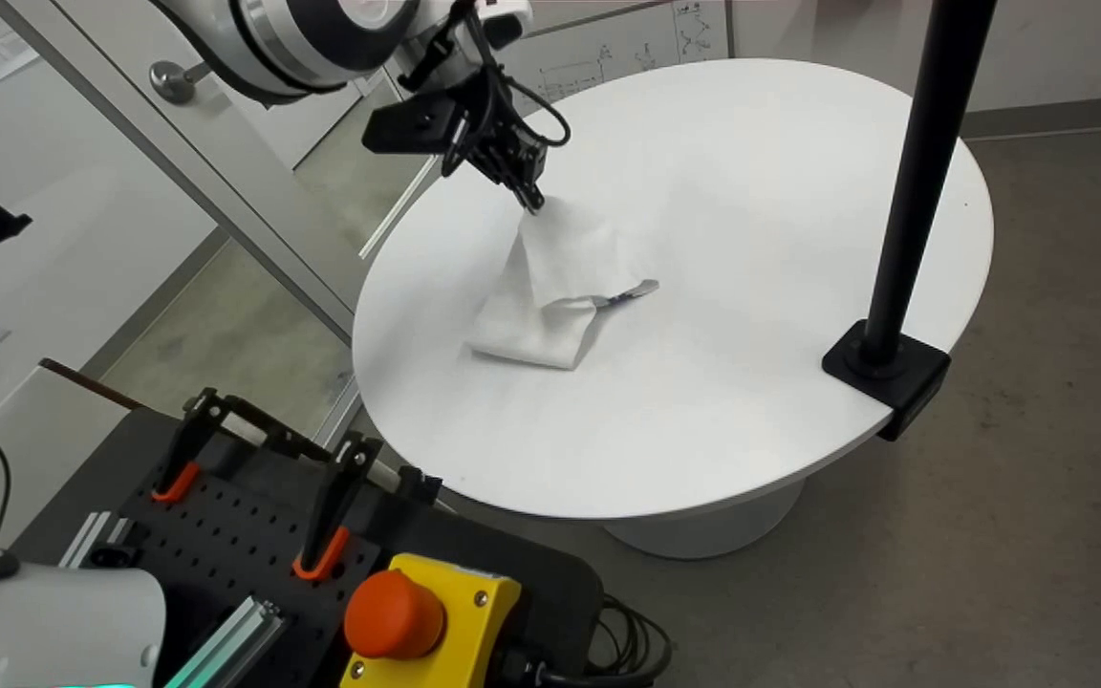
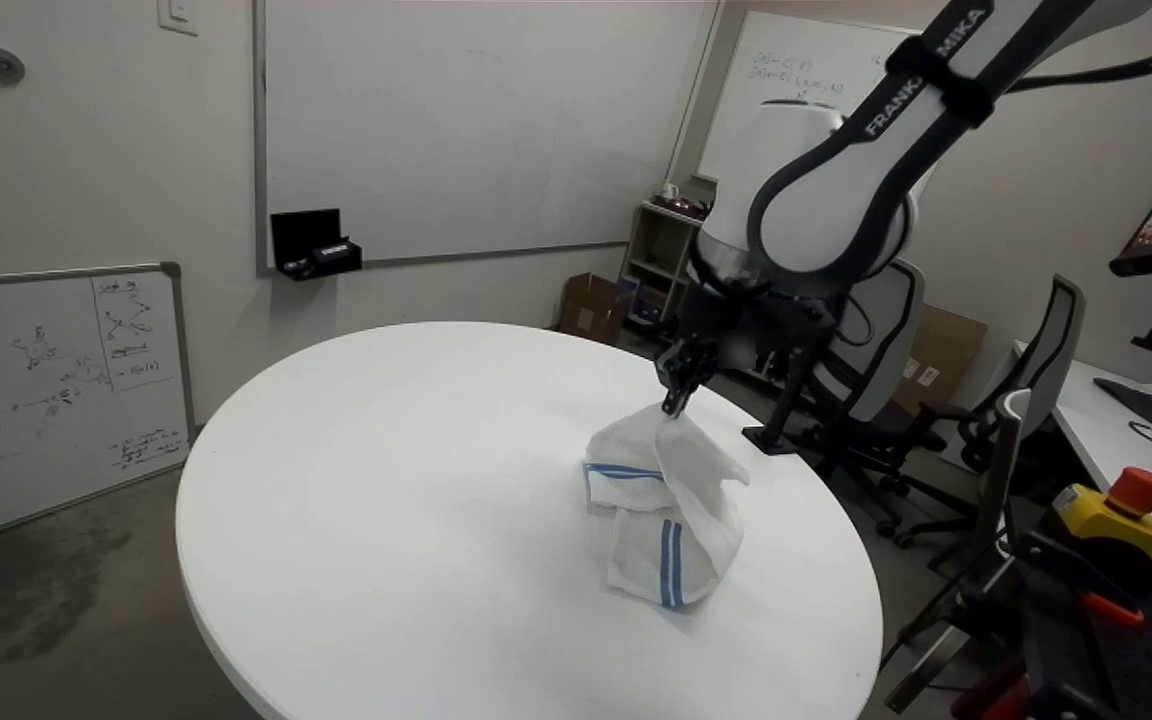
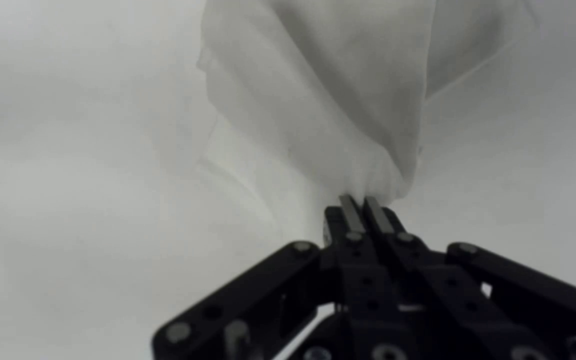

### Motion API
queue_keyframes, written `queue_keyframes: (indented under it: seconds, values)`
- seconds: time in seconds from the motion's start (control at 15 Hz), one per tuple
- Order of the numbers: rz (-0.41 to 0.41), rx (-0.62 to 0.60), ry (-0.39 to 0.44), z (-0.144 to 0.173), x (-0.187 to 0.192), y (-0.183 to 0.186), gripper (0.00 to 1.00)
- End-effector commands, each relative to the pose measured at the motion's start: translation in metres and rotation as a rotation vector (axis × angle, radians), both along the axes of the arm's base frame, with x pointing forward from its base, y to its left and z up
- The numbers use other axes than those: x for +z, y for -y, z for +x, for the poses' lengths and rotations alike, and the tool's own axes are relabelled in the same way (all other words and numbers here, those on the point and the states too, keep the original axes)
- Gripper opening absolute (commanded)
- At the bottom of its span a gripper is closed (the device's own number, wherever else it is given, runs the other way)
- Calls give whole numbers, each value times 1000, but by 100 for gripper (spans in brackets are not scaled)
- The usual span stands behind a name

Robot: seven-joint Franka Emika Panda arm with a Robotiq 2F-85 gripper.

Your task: Take the white cloth off the black pole, put it down, pick it back up and put it on the black pole again

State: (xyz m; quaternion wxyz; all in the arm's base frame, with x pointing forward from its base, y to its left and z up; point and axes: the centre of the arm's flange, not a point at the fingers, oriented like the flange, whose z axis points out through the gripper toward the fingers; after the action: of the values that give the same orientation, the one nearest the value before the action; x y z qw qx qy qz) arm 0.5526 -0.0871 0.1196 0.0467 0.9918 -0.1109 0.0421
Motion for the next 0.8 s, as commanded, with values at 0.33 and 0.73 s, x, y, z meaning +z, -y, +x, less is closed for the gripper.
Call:
queue_keyframes:
  seconds: [0.33,0.73]
  values:
    - [42,103,136,-46,116,7,3]
    - [-15,164,248,-54,188,11,3]
